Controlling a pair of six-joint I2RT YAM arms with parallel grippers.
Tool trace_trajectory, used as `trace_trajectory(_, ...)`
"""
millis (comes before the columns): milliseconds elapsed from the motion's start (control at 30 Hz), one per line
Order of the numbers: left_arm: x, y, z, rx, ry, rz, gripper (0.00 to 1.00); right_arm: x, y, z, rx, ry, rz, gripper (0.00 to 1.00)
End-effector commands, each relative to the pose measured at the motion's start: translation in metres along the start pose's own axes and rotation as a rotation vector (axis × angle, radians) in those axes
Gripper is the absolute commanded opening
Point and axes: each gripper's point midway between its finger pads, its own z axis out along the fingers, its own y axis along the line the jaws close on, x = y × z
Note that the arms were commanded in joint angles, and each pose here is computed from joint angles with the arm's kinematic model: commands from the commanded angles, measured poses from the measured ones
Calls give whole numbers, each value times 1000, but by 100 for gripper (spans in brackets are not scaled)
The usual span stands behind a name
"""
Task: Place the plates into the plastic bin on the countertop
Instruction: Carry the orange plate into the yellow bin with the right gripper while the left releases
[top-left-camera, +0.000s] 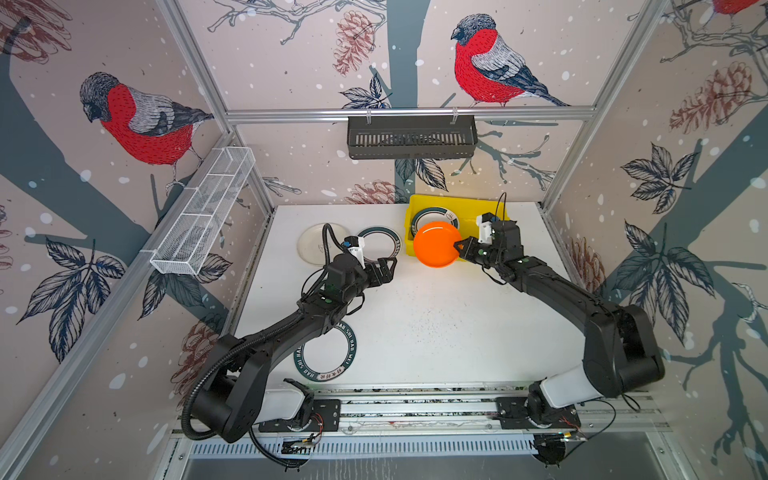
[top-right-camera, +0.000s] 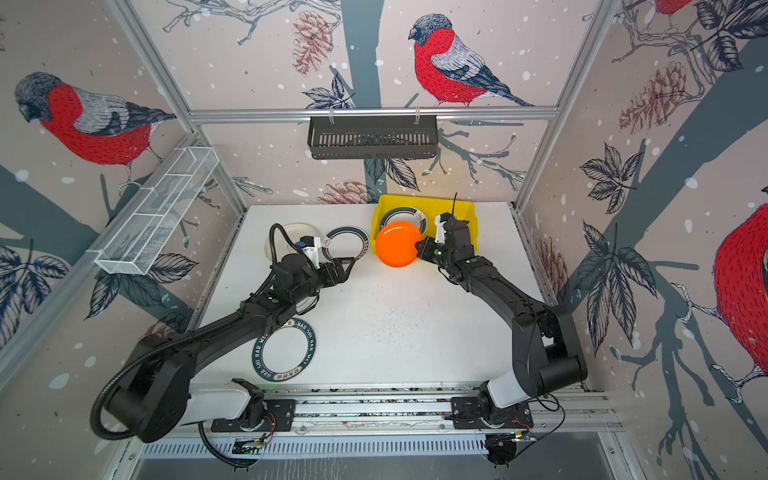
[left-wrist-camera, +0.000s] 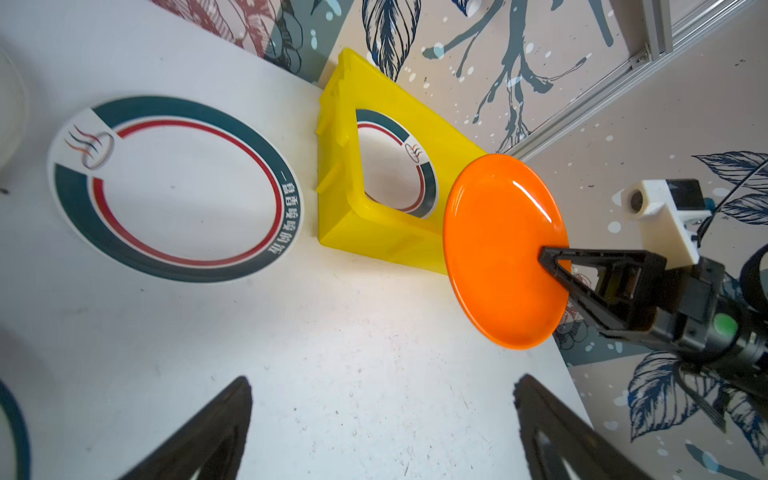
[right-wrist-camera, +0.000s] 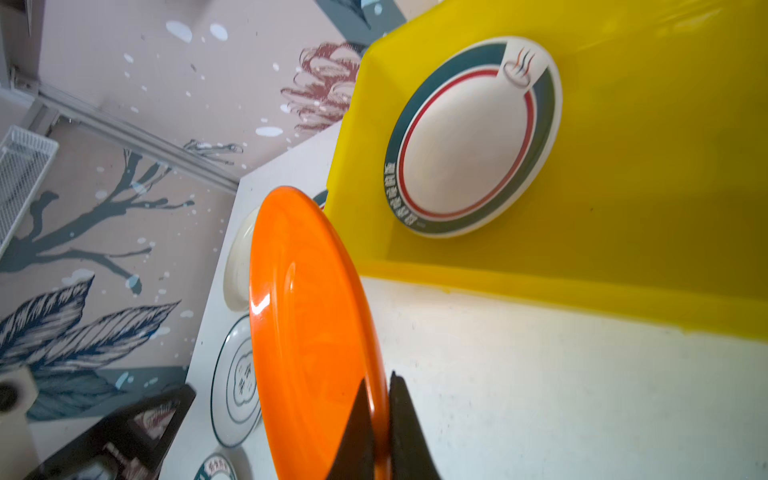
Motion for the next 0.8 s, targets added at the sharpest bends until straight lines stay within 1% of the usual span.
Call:
trace_trajectory(0,-7,16,-7,-108,-21,93,97,-32,-3,10,31,-87,26,0)
trace_trajectory(133,-7,23,-15,-145,-31,134,97,-54,-22,35,91,-106,58,0)
trace_trajectory(333,-7,33,-23,-183,-73,157,97,-71,-56,68,137,-116,121,0)
trace_trajectory(567,-10,35,-28,-200,-90,170,97,-78,-72,101,159,-96,139,0)
trace_trajectory(767,-11,38,-31,-219,-94,178,97,-74,-88,124,187,-68,149,0)
